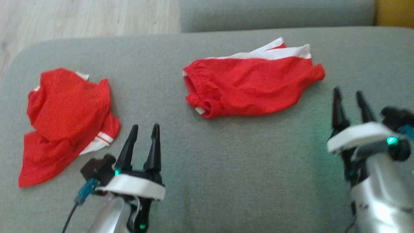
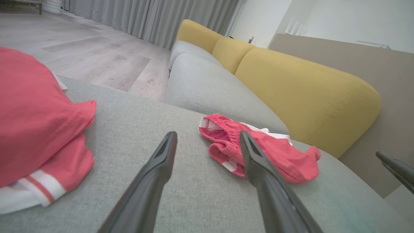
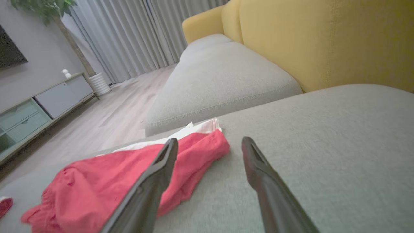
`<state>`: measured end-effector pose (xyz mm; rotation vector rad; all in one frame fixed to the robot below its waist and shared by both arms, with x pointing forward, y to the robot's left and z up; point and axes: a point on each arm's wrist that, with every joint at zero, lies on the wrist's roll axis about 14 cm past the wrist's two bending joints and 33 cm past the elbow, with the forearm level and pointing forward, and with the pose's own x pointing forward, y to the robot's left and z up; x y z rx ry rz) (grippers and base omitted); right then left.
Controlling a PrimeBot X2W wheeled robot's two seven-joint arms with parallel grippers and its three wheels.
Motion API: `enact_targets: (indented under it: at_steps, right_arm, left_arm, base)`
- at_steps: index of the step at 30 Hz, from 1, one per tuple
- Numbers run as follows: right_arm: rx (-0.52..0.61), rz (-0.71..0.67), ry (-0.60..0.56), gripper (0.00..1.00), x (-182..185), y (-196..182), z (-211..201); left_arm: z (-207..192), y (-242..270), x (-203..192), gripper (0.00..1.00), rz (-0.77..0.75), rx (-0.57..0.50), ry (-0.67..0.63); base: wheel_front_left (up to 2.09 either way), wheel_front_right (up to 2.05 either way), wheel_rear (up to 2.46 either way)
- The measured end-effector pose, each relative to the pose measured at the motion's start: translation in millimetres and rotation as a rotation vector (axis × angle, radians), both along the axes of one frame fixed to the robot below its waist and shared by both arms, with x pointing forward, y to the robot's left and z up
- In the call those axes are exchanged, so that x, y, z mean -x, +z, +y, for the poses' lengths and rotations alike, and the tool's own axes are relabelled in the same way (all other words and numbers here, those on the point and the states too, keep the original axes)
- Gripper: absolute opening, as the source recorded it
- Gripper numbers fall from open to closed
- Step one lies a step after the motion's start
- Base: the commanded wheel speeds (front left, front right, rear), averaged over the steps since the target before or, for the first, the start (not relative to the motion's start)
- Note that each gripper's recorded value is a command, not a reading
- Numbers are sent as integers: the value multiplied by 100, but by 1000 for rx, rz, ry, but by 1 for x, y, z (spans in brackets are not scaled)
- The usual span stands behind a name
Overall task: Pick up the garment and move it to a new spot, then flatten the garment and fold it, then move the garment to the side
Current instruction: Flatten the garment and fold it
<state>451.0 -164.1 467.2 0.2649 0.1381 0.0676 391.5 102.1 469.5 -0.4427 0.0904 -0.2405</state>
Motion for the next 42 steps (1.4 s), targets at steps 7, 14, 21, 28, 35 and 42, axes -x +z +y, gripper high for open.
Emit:
enact_targets:
  at_steps: [7,14,21,28,35,42]
  right_arm:
    - [-118,138,-94,100,-56,-22,-15]
    - [-198,391,-72,100,-84,-83,15]
    - [-128,466,-7,100,-104,-100,33]
    - [-99,497,27,22,-112,-106,42]
    - [-76,469,29,0,-113,-105,42]
    - [-88,395,-13,0,-108,-91,30]
  left_arm:
    - [2,-4,-19,100,10,-2,1]
    - [18,-22,-25,100,62,-4,43]
    - [28,-27,-28,100,76,-15,66]
    - [31,-28,-30,100,81,-12,74]
    - [29,-31,-31,100,89,-5,72]
    - [23,-22,-32,100,67,2,56]
  base:
    - [0,0,0]
    - [0,0,0]
    - [0,0,0]
    - [0,0,0]
    - [0,0,0]
    - [0,0,0]
